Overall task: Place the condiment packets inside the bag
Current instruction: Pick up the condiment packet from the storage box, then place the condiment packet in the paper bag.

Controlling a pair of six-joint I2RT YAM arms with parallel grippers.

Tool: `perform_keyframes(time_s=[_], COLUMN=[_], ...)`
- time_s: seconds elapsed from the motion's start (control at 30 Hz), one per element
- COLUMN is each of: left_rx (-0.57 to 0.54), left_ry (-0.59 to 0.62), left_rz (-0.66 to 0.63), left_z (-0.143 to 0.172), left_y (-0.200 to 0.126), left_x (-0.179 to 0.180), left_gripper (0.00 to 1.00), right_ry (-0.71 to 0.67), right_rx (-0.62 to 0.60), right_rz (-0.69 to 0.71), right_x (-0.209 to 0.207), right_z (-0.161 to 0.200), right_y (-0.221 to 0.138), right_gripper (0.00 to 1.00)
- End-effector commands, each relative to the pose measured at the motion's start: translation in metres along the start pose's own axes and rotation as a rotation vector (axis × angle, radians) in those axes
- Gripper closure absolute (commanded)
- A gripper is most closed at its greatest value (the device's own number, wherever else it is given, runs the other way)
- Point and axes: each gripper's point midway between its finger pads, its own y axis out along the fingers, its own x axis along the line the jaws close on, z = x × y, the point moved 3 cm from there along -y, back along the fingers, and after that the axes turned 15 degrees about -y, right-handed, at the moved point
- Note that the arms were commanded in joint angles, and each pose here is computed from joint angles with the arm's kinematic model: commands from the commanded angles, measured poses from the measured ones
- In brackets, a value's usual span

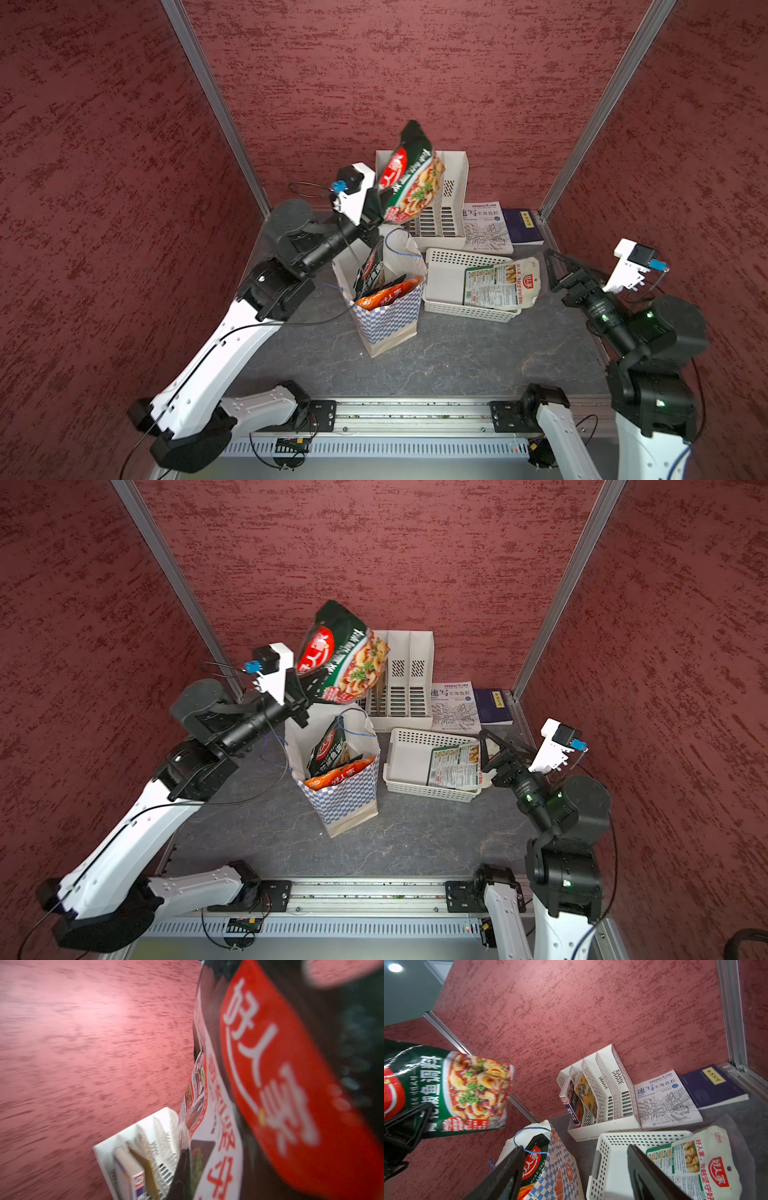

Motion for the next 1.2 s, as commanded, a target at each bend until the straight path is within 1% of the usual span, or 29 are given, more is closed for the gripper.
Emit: perform_keyframes(time_s=[0.0,0.07,0.13,0.3,0.37,0.47,0.6,0.73,0.87,0.97,1.07,1.17], left_rx=[0.045,0.068,0.078,0.062,0.059,0.028,-0.025,-0.004,0.021,0.042,0.071,0.076], left_ry=[0.008,-0.004,-0.014,0.024,0.031,0.055,0.088,0.092,0.075,0.075,0.086,0.097], left_rz=[-0.097,-0.11,-0.088,-0.017,0.001,0.005,0.018,0.049,0.058,0.024,-0.049,-0.13], left_z=[0.025,0.041,0.054,0.08,0.086,0.087,0.077,0.074,0.08,0.09,0.098,0.1], left_y=[0.002,0.002,0.001,-0.012,-0.021,-0.034,-0.044,-0.046,-0.054,-0.059,-0.057,-0.055], left_x=[0.046,0.064,0.071,0.071,0.07,0.069,0.062,0.055,0.051,0.055,0.068,0.081], left_gripper=[1.0,1.0,1.0,1.0,1.0,1.0,1.0,1.0,1.0,1.0,1.0,1.0], right_ry=[-0.008,-0.005,-0.011,-0.029,-0.031,-0.026,-0.012,-0.011,-0.013,-0.013,-0.01,-0.01], right_rx=[-0.029,-0.026,-0.021,0.002,0.012,0.017,0.02,0.021,0.029,0.037,0.04,0.041], right_rz=[-0.038,-0.034,-0.03,-0.014,-0.011,-0.008,-0.018,-0.016,-0.013,-0.01,-0.018,-0.023], right_x=[0.004,0.003,0.003,0.002,0.001,-0.002,-0.004,-0.005,-0.007,-0.008,-0.007,-0.006], right_z=[-0.005,-0.004,-0.003,0.0,0.002,0.005,0.007,0.009,0.014,0.017,0.018,0.019], right_y=[0.003,0.004,0.003,0.0,0.001,0.003,0.008,0.01,0.009,0.009,0.01,0.009], right_gripper=[0.19,0.2,0.2,0.2,0.2,0.2,0.2,0.2,0.2,0.2,0.2,0.2])
